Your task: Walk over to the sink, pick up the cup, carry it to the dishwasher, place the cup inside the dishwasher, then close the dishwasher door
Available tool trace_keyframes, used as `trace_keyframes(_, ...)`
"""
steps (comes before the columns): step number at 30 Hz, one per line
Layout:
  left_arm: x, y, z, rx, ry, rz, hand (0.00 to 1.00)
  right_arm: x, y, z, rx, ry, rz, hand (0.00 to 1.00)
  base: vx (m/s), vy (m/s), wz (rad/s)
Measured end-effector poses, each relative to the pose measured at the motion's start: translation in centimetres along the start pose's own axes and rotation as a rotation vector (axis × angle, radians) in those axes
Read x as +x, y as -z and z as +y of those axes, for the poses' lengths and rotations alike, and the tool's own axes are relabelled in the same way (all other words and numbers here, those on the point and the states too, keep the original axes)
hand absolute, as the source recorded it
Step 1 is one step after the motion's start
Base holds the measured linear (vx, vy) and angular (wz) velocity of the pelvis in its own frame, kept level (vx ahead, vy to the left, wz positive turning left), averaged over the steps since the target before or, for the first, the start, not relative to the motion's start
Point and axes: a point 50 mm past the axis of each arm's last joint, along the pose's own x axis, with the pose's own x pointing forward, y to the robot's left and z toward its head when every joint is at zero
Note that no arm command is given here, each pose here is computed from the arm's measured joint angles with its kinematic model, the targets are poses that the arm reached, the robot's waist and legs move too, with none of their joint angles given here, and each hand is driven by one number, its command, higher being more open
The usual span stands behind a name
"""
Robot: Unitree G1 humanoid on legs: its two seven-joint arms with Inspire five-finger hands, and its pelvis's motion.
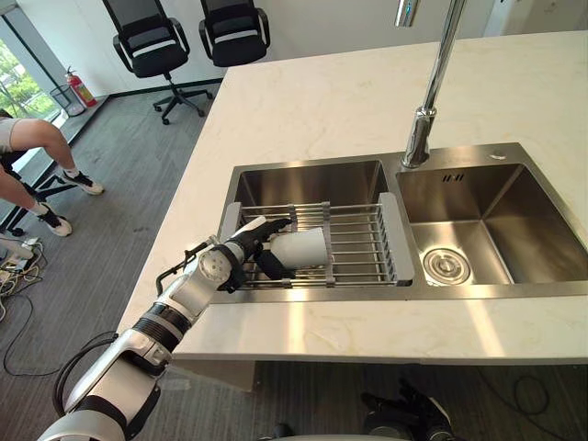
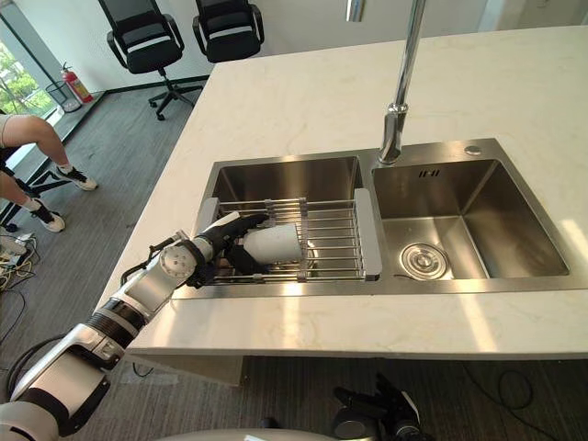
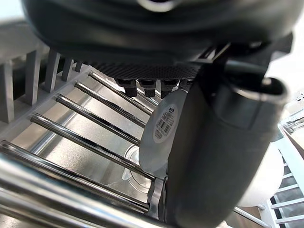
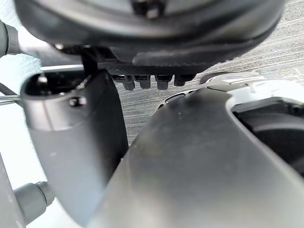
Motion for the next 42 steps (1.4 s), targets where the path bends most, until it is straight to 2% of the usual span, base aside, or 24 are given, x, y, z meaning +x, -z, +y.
trace_keyframes(2, 0.1, 0.0, -0.1, -0.002, -0.003, 0.002, 1.0, 0.0, 0.0, 0.0, -0.002, 0.001, 0.0, 1.0, -0.02, 0.0, 0.01)
trace_keyframes(6, 0.3, -0.4, -0.1, 0.141, -0.037, 0.006, 1.0, 0.0, -0.2, 0.0, -0.005, 0.003, -0.004, 1.0, -0.01, 0.0, 0.0)
trace_keyframes(7, 0.3, -0.4, 0.0, 0.16, -0.045, 0.006, 0.0, 0.1, -0.2, 0.0, -0.006, 0.003, -0.005, 1.0, 0.0, 0.0, 0.0)
trace_keyframes(18, 0.4, -0.8, 0.3, 0.207, -0.154, -0.025, 0.0, 0.2, -0.4, 0.1, -0.025, -0.004, 0.0, 1.0, 0.0, 0.0, 0.0)
trace_keyframes(27, 0.5, -1.0, -0.3, 0.184, -0.131, -0.037, 0.0, 0.2, -0.5, 0.1, -0.025, -0.006, 0.004, 1.0, 0.0, 0.0, 0.0)
trace_keyframes(38, 0.3, -1.1, -0.4, 0.065, -0.137, -0.071, 0.0, 0.2, -0.3, 0.1, -0.024, -0.006, 0.012, 1.0, -0.01, -0.006, 0.02)
trace_keyframes(42, -0.2, -2.2, -0.3, -0.015, -0.158, -0.165, 0.0, 0.1, 0.0, 0.1, -0.02, -0.004, 0.019, 1.0, 0.0, -0.008, 0.02)
